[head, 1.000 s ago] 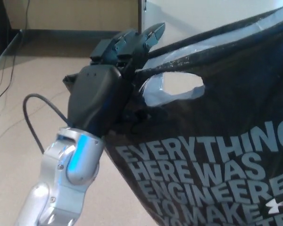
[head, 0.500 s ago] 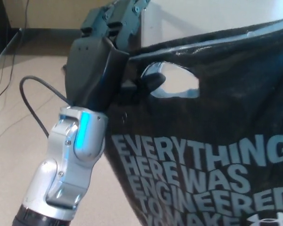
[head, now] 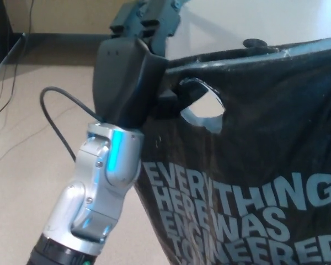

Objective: A person is holding a plastic bag and the robot extends its left hand to grab the bag by hooking its thumb into the holes at the top and brings its hand down by its side. Then it extends its arm again to hand the plastic bag back to the person.

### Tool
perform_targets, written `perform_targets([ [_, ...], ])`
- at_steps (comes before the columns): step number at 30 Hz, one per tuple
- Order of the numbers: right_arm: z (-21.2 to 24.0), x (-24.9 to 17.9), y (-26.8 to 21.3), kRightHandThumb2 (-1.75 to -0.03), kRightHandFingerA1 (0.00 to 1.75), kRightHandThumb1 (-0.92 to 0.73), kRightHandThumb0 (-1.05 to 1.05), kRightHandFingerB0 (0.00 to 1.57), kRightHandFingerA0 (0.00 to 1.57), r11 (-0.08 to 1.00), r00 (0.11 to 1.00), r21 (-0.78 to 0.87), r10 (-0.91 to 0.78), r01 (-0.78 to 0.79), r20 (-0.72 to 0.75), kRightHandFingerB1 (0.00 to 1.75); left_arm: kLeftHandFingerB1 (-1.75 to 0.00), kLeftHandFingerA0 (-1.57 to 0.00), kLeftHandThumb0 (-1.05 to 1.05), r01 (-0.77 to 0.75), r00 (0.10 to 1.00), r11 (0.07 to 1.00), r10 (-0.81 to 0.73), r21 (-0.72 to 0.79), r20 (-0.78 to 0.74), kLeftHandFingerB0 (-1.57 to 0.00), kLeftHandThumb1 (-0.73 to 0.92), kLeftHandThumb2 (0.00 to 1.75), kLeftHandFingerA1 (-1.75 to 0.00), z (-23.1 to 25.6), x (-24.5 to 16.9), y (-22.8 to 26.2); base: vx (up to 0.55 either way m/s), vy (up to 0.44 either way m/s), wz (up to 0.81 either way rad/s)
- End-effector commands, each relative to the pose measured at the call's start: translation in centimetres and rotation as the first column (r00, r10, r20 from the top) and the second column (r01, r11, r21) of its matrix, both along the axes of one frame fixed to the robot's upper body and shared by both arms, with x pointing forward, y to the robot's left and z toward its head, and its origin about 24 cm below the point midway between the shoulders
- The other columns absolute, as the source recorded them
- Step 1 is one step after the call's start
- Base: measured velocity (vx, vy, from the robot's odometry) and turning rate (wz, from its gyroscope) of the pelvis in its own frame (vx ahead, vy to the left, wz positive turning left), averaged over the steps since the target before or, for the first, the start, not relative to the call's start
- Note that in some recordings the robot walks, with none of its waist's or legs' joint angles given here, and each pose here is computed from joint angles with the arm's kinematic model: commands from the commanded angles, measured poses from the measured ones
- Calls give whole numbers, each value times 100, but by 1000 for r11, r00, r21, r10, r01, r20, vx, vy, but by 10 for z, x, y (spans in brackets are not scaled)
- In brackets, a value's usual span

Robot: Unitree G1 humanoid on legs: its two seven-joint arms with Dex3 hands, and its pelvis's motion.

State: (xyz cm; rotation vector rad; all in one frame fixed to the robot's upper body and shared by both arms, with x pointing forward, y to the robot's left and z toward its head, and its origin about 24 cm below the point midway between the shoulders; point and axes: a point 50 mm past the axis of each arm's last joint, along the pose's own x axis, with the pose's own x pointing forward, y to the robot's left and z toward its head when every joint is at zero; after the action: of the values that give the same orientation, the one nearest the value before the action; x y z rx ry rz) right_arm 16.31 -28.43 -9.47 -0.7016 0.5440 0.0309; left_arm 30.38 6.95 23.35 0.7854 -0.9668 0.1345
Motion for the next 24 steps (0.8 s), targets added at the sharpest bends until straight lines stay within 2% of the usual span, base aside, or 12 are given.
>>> perform_targets([
  [1, 3, -1, -6, -60, 44, -68, -24, 46, 59, 1000, 1000, -9, -7, 7, 2, 39, -36, -27, -55, -30, 1000, 999, 30, 11, 8, -15, 41, 68, -43, -3, -1, -7, 0, 0, 0],
  [12, 4, 3, -4, -60, 44, -68, -25, 46, 58, 1000, 1000, -11, 6, -6, 13, 39, -37, -32, -54, 20, 999, 999, -19, 48, -28, -17, 41, 69, -44, -9, -1, -28, 0, 0, 0],
  [13, 4, 3, -4, -60, 44, -68, -25, 46, 59, 1000, 1000, -6, 2, -2, 14, 38, -30, -40, -43, 24, 999, 999, -23, 43, -31, -24, 49, 55, -37, -10, 1, -30, 0, 0, 0],
  [16, 4, 2, -3, -60, 45, -68, -24, 47, 60, 1000, 1000, 6, -6, 6, 14, 39, -30, -41, -42, 36, 998, 999, -34, 31, -43, -23, 50, 55, -38, -11, 5, -33, 0, 0, 0],
  [17, 4, 3, -4, -60, 44, -68, -25, 46, 59, 1000, 1000, -1, -1, 1, 8, 39, -31, -65, -36, 60, 997, 998, -59, 22, -51, -26, 56, 57, -89, -11, 10, -33, 0, 0, 0],
  [18, 4, 3, -3, -60, 44, -68, -25, 47, 59, 1000, 1000, -2, 2, -2, 9, 39, -31, -90, -27, 81, 995, 997, -80, 18, -55, -32, 66, 60, -99, -11, 11, -32, 0, 0, 0],
  [19, 4, 3, -3, -60, 45, -68, -25, 47, 60, 1000, 1000, 0, 0, 0, 11, 39, -34, -112, -20, 102, 993, 995, -101, 16, -63, -43, 74, 63, -89, -11, 12, -31, 0, 0, 0],
  [20, 4, 3, -3, -60, 45, -68, -25, 47, 60, 1000, 1000, 4, -3, 3, 13, 39, -34, -112, -20, 121, 990, 993, -119, 16, -73, -43, 74, 63, -89, -11, 13, -30, 0, 0, 0],
  [21, 4, 2, -4, -60, 45, -68, -25, 47, 61, 1000, 1000, 3, -3, 3, 12, 39, -37, -123, -17, 132, 989, 991, -131, 4, -64, -54, 78, 65, -73, -11, 13, -28, 0, 0, 0],
  [22, 4, 2, -4, -60, 45, -68, -25, 47, 61, 1000, 1000, 3, -3, 3, 12, 39, -37, -123, -17, 137, 989, 991, -137, -1, -60, -54, 78, 65, -73, -12, 14, -27, 0, 0, 0],
  [23, 5, 3, -4, -60, 46, -68, -25, 47, 62, 1000, 1000, -6, 10, -10, 14, 39, -44, -119, -19, 136, 990, 990, -136, -23, -23, -71, 77, 63, -112, -11, 14, -25, 0, 0, 0],
  [24, 5, 4, -4, -60, 47, -68, -25, 48, 64, 1000, 1000, -8, 13, -13, 16, 39, -64, -94, -12, 113, 993, 993, -112, -42, 24, -90, 76, 66, -166, -11, 15, -22, 0, 0, 0],
])
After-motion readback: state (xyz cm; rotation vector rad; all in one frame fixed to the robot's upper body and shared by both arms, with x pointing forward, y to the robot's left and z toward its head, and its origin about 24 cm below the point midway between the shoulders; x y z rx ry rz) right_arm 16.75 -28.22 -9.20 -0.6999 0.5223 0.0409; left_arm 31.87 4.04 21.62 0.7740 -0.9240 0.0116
